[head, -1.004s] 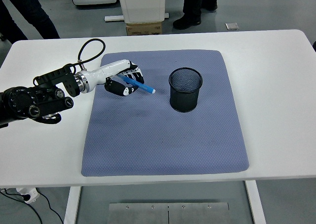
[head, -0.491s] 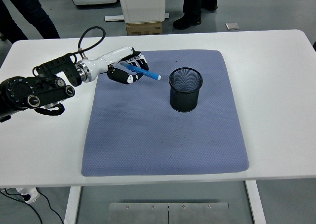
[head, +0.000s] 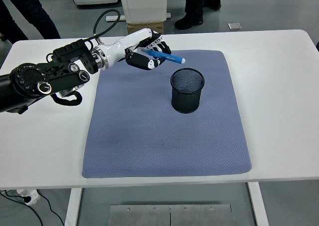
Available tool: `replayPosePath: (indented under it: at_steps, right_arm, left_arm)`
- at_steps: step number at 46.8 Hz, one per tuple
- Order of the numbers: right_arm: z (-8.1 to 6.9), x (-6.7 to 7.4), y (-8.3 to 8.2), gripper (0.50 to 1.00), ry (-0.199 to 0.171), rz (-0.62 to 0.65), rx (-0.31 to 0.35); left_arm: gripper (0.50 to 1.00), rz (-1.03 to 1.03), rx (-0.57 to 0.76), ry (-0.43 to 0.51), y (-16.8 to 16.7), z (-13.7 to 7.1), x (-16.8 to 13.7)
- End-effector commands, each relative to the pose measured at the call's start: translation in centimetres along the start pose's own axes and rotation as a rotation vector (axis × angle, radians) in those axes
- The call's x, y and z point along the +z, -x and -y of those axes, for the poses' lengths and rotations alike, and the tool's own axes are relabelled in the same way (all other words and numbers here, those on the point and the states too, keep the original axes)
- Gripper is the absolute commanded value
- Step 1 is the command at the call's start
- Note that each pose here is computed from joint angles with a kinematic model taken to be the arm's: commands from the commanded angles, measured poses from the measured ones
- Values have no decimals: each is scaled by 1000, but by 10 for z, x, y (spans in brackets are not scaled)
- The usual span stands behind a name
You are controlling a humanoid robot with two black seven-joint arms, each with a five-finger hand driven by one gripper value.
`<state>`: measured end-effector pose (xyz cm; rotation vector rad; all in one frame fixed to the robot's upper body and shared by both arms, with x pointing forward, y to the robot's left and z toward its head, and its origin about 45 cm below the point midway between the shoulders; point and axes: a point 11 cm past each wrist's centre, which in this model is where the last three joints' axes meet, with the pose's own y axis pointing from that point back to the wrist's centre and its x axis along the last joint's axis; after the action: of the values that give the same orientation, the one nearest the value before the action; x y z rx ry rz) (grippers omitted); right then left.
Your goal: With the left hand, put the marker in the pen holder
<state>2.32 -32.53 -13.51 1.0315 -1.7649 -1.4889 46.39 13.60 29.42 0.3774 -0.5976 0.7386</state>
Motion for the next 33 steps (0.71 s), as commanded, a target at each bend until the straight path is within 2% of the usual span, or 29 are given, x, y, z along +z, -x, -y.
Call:
replayPosePath:
  at_steps: [1,22,33]
  right_arm:
    - [0,0,0,1000,0,0,1]
    - [0,0,0,1000,0,0,-1]
    - [0,0,0,1000,0,0,-1]
  left_arm:
    - [500,-14,0,15,2,4,5]
    - [500,-269,-7,108,12,20,37]
    - [500,-459,-7,133,28,23,36]
